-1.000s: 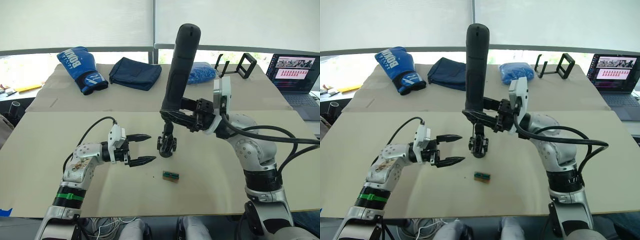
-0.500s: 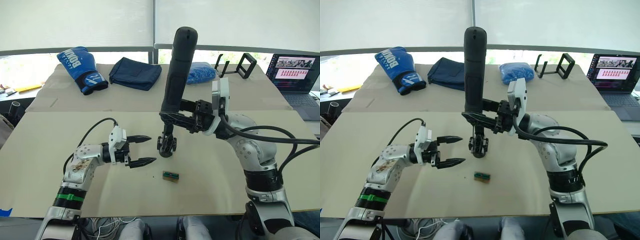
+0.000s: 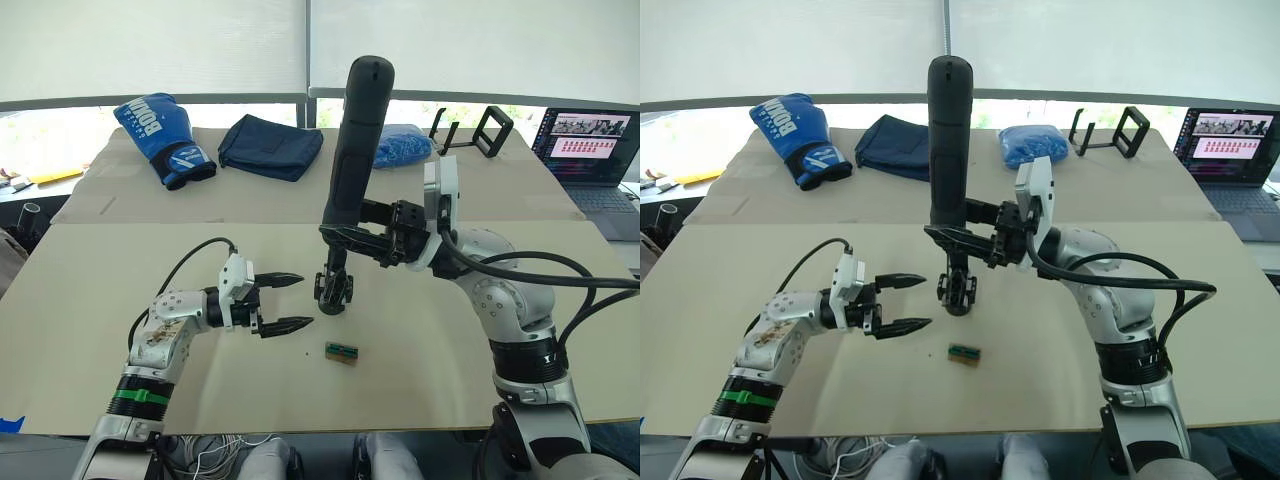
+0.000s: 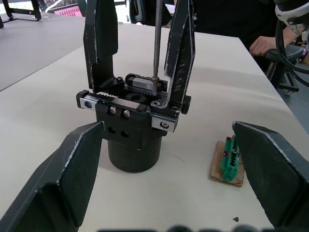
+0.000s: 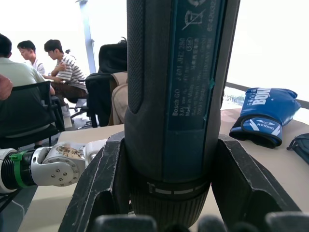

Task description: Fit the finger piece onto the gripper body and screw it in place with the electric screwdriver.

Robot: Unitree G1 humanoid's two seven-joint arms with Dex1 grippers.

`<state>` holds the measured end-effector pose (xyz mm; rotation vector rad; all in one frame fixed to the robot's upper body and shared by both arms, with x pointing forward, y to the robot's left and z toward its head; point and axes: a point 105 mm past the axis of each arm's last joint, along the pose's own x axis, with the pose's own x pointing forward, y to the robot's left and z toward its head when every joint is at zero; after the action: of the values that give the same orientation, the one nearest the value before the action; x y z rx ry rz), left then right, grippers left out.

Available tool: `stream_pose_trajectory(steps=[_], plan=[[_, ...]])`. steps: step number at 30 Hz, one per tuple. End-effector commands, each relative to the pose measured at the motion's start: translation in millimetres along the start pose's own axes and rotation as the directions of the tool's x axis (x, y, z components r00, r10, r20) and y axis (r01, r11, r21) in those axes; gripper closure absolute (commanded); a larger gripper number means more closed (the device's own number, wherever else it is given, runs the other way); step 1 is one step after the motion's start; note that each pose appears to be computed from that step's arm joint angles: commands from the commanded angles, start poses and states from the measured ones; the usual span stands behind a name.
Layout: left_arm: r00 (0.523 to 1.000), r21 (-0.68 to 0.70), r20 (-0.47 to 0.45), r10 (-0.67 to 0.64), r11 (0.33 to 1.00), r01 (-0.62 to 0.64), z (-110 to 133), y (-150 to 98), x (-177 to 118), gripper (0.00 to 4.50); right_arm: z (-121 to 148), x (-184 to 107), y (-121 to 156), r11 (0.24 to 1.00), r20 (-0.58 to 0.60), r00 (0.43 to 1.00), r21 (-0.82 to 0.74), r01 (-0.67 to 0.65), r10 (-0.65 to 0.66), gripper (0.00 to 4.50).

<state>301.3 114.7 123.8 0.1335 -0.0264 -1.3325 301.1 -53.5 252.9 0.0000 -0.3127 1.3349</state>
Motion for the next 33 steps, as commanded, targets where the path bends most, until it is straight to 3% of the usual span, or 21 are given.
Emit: stream_pose_trajectory(steps=[1, 33], plan=[[1.000, 0.046, 0.013, -0.011, 0.999, 0.010, 6.9, -2.3, 0.9, 0.00, 12.1, 1.0, 5.2, 0.999, 0.029, 0.999, -0.039, -0.021, 0.022, 2.57], [1.000, 0.042, 0.013, -0.016, 0.999, 0.015, 4.8, -4.8, 2.0, 0.00, 4.7, 0.1, 2.9, 0.999, 0.004, 1.000, -0.041, 0.001, -0.001, 2.57]])
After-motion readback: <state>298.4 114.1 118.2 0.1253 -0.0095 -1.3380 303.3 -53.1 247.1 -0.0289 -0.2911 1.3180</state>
